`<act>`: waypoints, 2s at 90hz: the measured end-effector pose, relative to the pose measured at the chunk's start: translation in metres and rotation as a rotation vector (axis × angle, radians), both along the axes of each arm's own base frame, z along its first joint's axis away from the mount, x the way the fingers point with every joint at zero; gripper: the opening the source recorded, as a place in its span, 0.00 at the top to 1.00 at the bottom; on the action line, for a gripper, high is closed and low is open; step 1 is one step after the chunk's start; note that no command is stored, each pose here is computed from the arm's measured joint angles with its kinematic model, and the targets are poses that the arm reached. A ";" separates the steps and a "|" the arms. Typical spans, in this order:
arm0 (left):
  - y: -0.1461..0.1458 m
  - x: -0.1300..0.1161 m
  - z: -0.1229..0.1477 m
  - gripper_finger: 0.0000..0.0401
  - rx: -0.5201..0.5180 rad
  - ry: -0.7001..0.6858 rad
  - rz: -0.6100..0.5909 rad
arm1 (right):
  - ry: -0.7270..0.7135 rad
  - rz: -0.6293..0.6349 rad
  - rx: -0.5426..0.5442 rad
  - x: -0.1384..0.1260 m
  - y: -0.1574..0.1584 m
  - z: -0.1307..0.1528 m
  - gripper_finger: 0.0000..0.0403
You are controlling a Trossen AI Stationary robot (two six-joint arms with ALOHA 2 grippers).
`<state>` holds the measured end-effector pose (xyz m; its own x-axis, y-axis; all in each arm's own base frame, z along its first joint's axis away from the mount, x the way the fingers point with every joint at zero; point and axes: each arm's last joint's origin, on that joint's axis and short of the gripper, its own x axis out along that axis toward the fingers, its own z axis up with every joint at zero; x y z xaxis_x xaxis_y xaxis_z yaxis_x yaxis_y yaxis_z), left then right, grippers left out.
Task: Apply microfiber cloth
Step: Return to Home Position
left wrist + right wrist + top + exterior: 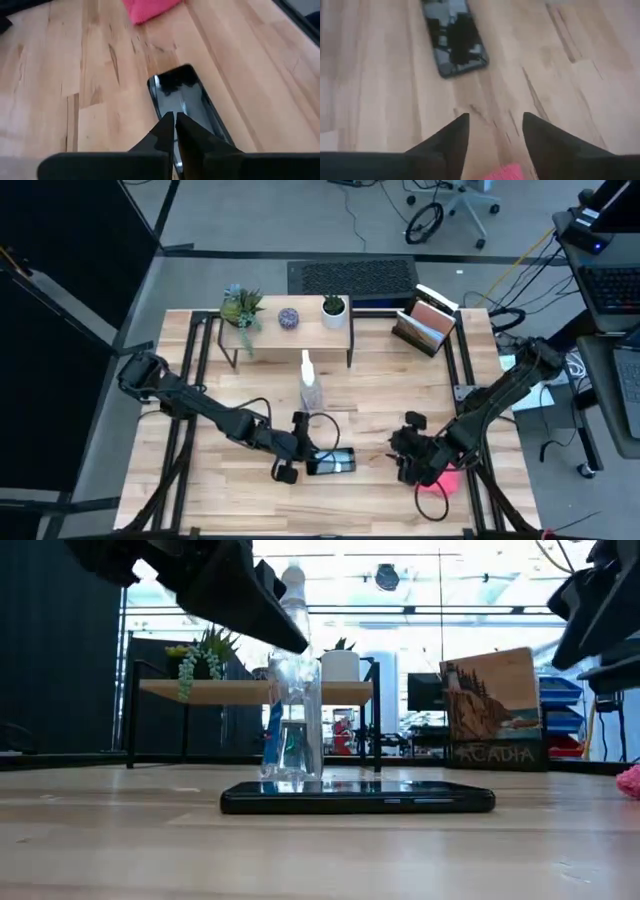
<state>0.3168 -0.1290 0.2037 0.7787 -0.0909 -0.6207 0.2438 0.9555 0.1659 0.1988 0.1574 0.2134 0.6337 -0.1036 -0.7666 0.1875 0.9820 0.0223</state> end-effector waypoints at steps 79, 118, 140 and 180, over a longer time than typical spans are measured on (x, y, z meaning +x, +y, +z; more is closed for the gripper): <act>0.118 -0.174 0.054 1.00 -0.241 -0.412 0.256 | -0.697 0.064 0.051 -0.056 -0.143 -0.017 0.99; 0.124 -0.193 0.001 1.00 -0.307 -0.400 0.305 | -0.756 0.049 -0.048 -0.080 -0.153 -0.055 0.99; 0.128 -0.212 -0.014 1.00 -0.377 -0.496 0.236 | -0.767 0.062 -0.076 -0.091 -0.154 -0.054 0.99; 0.129 -0.220 -0.036 1.00 -0.393 -0.639 0.223 | -0.839 0.099 -0.126 -0.098 -0.154 -0.048 0.99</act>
<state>0.0966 0.0001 0.1678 0.9999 -0.0104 -0.0008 0.0101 0.9884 -0.1517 0.1012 0.0038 0.1656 0.9972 -0.0706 -0.0256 0.0708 0.9975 0.0050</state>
